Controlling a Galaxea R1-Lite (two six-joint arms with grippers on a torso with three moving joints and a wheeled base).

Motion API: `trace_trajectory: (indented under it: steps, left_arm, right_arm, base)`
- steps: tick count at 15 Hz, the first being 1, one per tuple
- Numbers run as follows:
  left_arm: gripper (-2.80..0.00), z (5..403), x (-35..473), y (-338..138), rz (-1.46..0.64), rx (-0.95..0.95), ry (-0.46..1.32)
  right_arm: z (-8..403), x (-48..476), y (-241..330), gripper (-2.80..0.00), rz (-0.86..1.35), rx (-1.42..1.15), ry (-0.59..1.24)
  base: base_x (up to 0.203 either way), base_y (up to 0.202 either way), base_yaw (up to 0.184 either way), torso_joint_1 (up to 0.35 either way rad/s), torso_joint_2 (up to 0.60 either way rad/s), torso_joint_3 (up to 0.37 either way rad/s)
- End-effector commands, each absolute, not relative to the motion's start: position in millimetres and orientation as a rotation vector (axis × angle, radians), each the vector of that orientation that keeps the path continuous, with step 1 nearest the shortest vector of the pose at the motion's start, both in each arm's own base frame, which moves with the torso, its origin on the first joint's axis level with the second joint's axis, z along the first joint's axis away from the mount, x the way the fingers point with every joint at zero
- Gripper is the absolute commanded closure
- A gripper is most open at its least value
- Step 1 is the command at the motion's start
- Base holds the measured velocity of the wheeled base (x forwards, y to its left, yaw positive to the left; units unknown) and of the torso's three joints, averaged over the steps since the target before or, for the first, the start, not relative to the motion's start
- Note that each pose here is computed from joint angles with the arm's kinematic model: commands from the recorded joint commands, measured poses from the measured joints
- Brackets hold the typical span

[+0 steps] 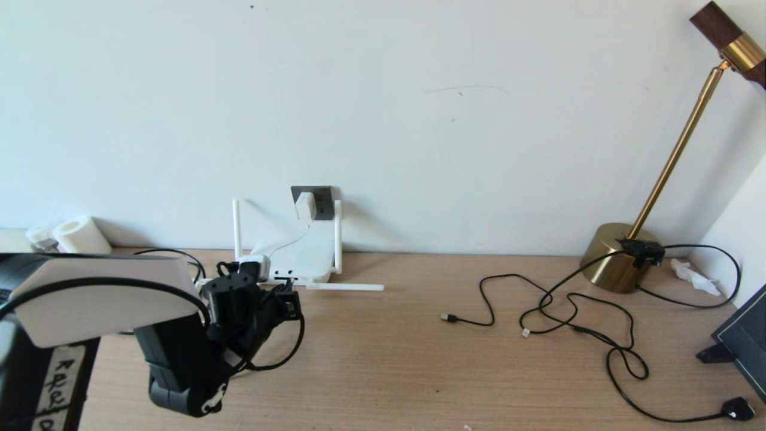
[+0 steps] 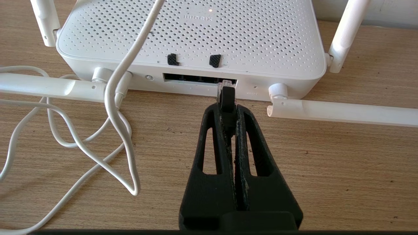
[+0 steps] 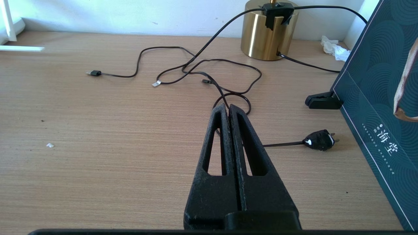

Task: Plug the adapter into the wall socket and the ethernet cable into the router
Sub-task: Align cable and router interface

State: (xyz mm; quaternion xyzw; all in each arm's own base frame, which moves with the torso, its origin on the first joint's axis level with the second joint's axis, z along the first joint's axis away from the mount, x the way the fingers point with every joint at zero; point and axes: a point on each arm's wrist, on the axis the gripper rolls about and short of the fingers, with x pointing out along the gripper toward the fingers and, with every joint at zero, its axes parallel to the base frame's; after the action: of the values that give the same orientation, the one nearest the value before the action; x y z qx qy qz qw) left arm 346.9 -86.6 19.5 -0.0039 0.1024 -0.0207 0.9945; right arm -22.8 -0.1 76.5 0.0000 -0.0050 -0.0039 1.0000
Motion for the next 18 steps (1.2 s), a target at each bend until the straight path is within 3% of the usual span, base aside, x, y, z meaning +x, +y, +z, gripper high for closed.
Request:
trace_trajectory:
  steps: [1, 18]
  left_arm:
    - [0.00, 19.4, 348.3, -84.7, -0.036, -0.010, 0.198]
    - [0.00, 17.0, 355.1, -86.5, -0.038, -0.011, 0.189]
  right_arm:
    - [76.6, -22.8, -0.1, 0.00, -0.008, 0.000, -0.011]
    - [76.6, -22.7, -0.1, 0.00, -0.008, 0.000, -0.009]
  base:
    - [0.000, 0.000, 0.000, 0.000, 0.00, 0.000]
    - [0.000, 0.000, 0.000, 0.000, 0.00, 0.000]
